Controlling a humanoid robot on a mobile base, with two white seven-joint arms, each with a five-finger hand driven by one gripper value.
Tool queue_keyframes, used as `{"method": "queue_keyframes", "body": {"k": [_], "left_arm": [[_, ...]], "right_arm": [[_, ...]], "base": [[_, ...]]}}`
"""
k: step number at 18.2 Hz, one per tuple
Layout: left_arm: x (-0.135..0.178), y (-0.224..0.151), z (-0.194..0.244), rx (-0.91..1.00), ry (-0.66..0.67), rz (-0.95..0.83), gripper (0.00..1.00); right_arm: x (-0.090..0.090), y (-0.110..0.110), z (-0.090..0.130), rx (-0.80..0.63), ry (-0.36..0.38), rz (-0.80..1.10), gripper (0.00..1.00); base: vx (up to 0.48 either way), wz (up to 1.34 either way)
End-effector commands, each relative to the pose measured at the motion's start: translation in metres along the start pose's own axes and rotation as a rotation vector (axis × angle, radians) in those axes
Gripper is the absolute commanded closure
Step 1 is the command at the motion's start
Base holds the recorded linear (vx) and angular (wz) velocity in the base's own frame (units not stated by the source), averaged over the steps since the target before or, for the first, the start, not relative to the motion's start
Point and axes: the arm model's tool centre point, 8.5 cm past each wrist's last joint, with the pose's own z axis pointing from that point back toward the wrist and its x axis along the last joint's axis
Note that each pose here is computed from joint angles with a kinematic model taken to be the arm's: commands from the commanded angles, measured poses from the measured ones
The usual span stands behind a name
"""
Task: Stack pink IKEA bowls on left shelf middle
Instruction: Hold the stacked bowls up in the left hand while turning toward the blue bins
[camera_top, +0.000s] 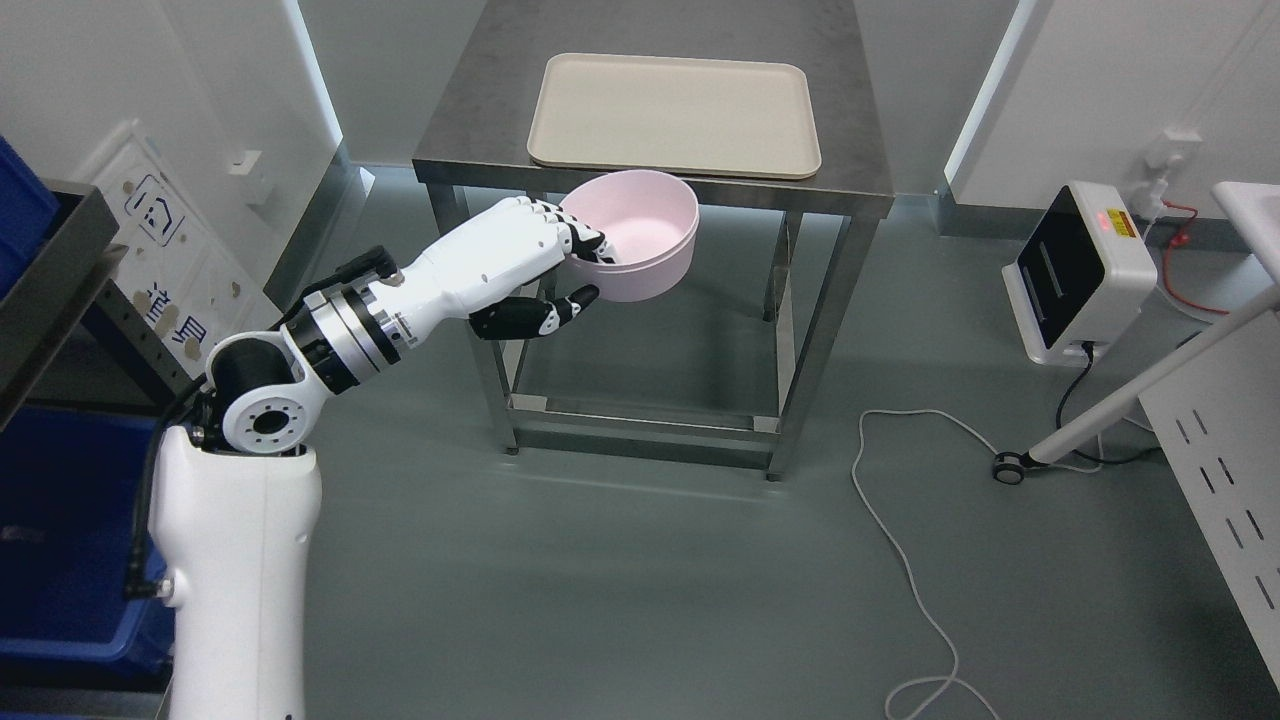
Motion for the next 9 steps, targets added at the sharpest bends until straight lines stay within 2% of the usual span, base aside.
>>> {"method": "queue_keyframes", "body": {"k": [1,9], "left_arm": [[-0.005,0.005,0.004,-0.003,0.014,-0.014,0.97],[-0.006,0.03,-0.004,0.03,0.018,-0.035,0.97]], "right_arm": [[0.0,-0.011,0.0,-0.017,0.001,0.003,0.0],[0.0,-0.011,0.0,-0.017,0.001,0.003,0.0]], "base": [[-0.265,0.06],[-0.262,0.15]]}}
